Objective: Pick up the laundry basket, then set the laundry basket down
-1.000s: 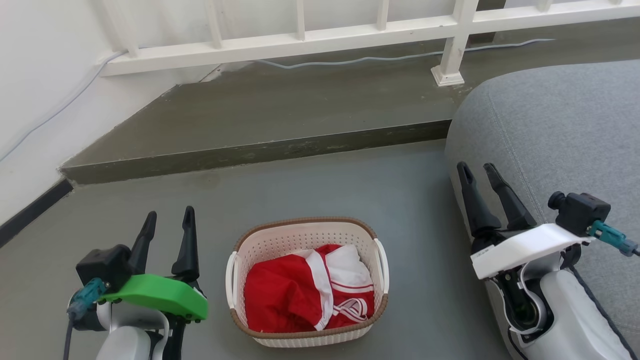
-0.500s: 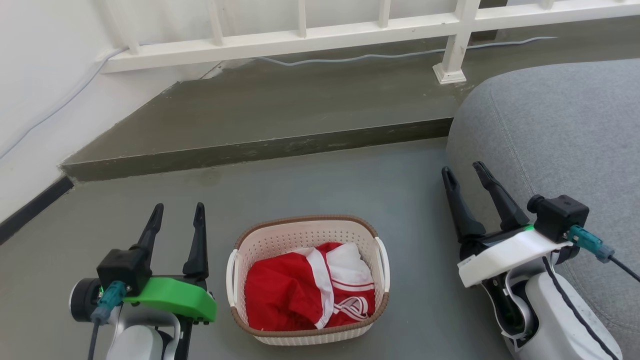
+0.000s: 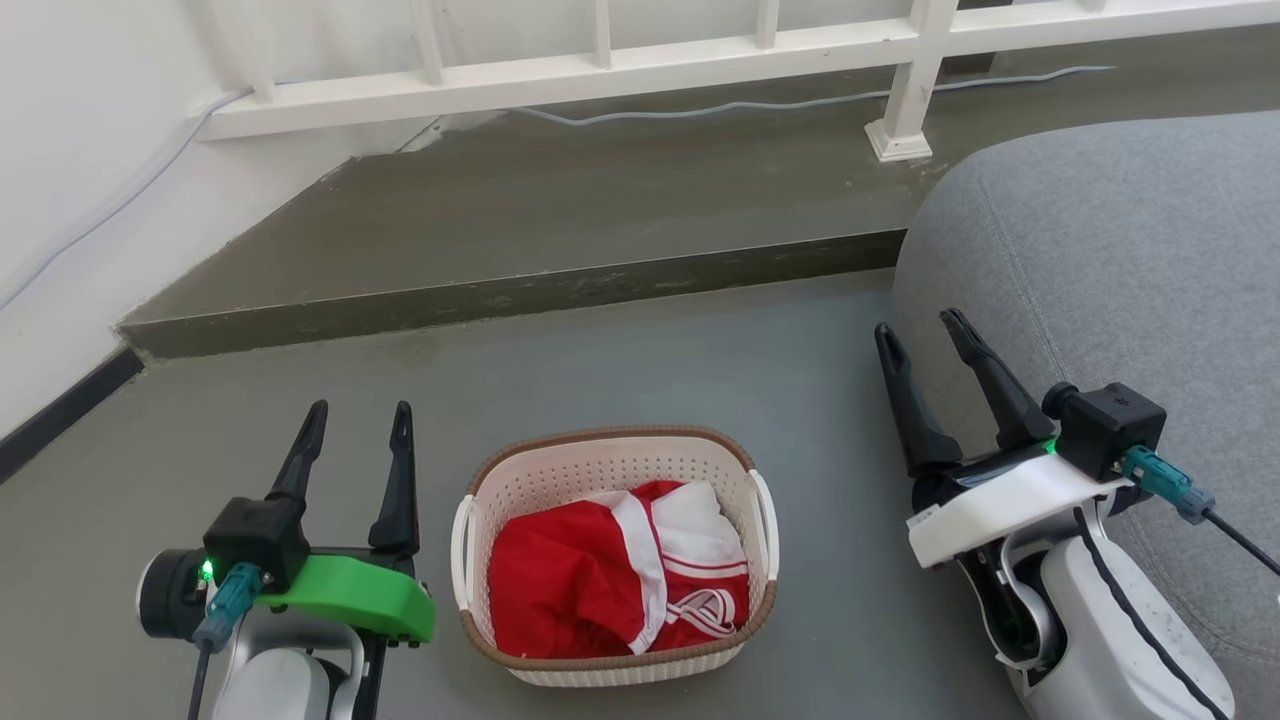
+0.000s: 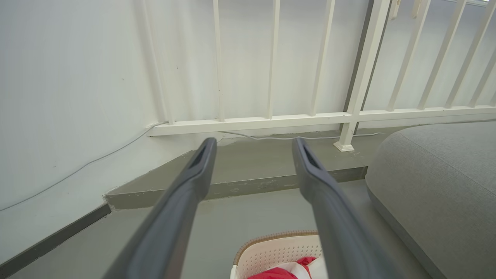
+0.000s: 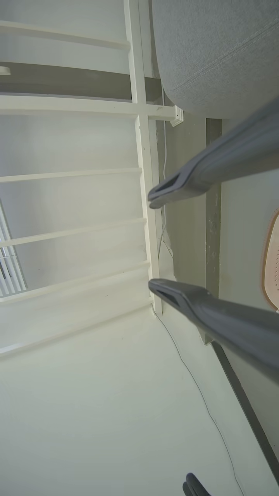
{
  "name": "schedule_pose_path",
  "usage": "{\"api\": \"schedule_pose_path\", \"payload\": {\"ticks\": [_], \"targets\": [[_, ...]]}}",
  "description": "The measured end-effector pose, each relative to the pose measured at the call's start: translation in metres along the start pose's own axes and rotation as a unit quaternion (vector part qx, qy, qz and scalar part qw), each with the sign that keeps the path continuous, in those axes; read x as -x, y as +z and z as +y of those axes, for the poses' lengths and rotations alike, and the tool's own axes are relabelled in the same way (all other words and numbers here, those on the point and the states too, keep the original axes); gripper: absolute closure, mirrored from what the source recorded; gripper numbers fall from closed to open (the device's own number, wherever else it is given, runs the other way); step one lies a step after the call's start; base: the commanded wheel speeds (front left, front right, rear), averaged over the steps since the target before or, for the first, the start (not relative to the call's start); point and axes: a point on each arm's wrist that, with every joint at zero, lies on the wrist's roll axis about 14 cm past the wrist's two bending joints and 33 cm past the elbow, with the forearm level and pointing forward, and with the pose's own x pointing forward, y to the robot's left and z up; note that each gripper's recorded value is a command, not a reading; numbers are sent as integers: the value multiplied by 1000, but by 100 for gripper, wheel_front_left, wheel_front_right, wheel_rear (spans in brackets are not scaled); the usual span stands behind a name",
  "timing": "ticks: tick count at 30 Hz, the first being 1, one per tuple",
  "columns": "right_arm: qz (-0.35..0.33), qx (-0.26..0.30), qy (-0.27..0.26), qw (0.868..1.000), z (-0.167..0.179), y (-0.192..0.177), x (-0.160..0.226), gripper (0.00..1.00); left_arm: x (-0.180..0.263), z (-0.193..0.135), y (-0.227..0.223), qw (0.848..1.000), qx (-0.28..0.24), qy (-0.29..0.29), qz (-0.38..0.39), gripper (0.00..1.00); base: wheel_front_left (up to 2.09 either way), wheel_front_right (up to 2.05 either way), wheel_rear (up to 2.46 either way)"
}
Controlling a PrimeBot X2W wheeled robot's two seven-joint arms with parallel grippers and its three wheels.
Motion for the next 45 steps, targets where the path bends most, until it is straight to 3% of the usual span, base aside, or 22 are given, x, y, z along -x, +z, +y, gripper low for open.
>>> {"api": "schedule_pose_path", "payload": {"ticks": [28,45], "targets": [[11,0,-12,1000,-6,-10,-2,0,-9,4,-1,1000,13,5,-4,0,0,0,0],[37,-8,-30,999,-21,-34,-14,0,-27,13,-23,1000,21,11,20,0,0,0,0]]}}
